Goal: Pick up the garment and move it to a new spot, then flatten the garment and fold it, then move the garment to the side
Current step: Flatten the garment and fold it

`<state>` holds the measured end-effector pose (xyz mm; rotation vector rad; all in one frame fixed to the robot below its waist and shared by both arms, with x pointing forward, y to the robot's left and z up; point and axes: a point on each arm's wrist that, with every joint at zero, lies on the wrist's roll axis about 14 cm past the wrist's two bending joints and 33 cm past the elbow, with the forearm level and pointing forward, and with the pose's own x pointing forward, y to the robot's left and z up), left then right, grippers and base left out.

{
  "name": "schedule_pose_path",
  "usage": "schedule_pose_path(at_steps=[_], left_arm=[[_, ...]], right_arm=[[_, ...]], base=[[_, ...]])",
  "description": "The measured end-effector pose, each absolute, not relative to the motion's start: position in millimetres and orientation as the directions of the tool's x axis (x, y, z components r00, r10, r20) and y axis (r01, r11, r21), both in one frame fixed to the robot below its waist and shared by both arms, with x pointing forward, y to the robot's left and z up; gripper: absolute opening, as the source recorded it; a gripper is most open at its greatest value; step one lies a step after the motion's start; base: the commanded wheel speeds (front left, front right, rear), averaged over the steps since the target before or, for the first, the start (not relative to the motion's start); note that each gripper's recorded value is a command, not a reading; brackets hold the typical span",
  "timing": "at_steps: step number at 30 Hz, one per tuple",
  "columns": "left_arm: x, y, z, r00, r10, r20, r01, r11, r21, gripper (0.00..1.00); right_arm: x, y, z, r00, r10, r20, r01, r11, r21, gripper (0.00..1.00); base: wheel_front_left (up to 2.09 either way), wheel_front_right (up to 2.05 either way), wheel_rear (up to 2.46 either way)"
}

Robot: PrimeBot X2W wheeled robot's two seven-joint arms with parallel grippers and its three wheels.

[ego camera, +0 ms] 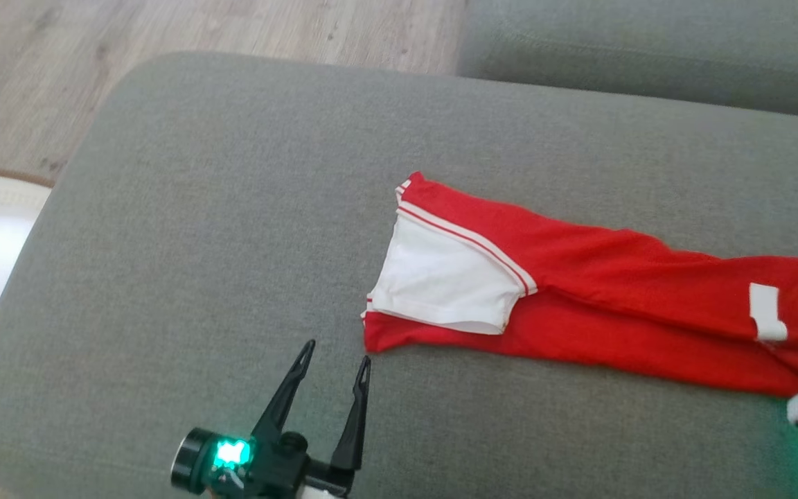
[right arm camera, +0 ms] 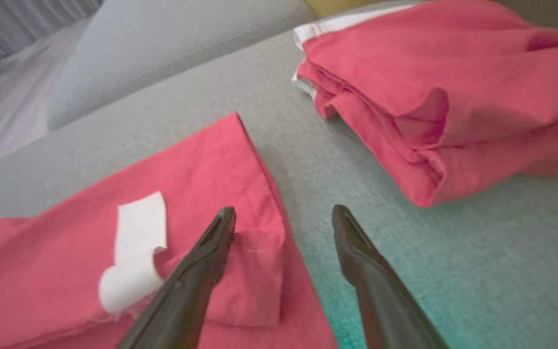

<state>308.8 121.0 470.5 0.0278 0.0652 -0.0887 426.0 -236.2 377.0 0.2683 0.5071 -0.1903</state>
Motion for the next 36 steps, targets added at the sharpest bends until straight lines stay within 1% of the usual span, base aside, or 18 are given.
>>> schedule_pose_path(at_steps=[3,6,7,8,10,15,22,29,32,36], left_arm=[[311.3,122.8,470.4,0.995,-0.076,-0.065,0.078,0.997,0.026,1.00],[315.4,125.7,470.9,0.996,-0.065,-0.062,0.067,0.997,0.030,1.00],[316.9,125.8,471.5,0.996,-0.065,-0.059,0.067,0.997,0.029,1.00],[317.9,123.7,471.7,0.996,-0.075,-0.058,0.076,0.997,0.030,1.00],[320.3,121.0,471.8,0.995,-0.086,-0.056,0.087,0.996,0.027,1.00],[325.9,113.2,472.9,0.992,-0.116,-0.048,0.118,0.993,0.026,1.00],[331.3,107.2,476.5,0.989,-0.144,-0.031,0.145,0.989,0.032,1.00],[331.4,104.5,476.1,0.987,-0.159,-0.029,0.160,0.986,0.036,1.00],[329.7,101.3,474.8,0.985,-0.172,-0.033,0.173,0.984,0.032,1.00],[330.0,102.4,476.5,0.985,-0.168,-0.027,0.168,0.985,0.033,1.00]], right_arm=[[415.4,-239.4,356.0,0.804,-0.120,-0.583,0.274,0.944,0.184,1.00],[415.6,-236.9,352.6,0.788,-0.113,-0.605,0.287,0.937,0.198,1.00],[417.5,-235.2,354.1,0.789,-0.108,-0.605,0.288,0.935,0.209,0.95],[417.9,-233.2,354.6,0.788,-0.103,-0.607,0.294,0.929,0.224,0.66],[418.5,-227.1,355.9,0.790,-0.085,-0.607,0.305,0.914,0.269,0.00],[417.9,-221.8,362.7,0.804,-0.061,-0.592,0.303,0.898,0.318,0.00],[408.9,-235.3,372.8,0.825,-0.093,-0.558,0.319,0.891,0.323,0.00],[416.5,-267.3,411.8,0.878,-0.158,-0.453,0.333,0.880,0.338,0.00],[424.5,-266.2,434.2,0.907,-0.146,-0.395,0.305,0.875,0.377,0.00],[438.9,-241.8,467.6,0.950,-0.068,-0.306,0.201,0.881,0.428,0.00]], base=[[0.00,0.00,0.00],[0.00,0.00,0.00],[0.00,0.00,0.00],[0.00,0.00,0.00],[0.00,0.00,0.00],[0.00,0.00,0.00],[0.00,0.00,0.00],[0.00,0.00,0.00],[0.00,0.00,0.00],[0.00,0.00,0.00]])
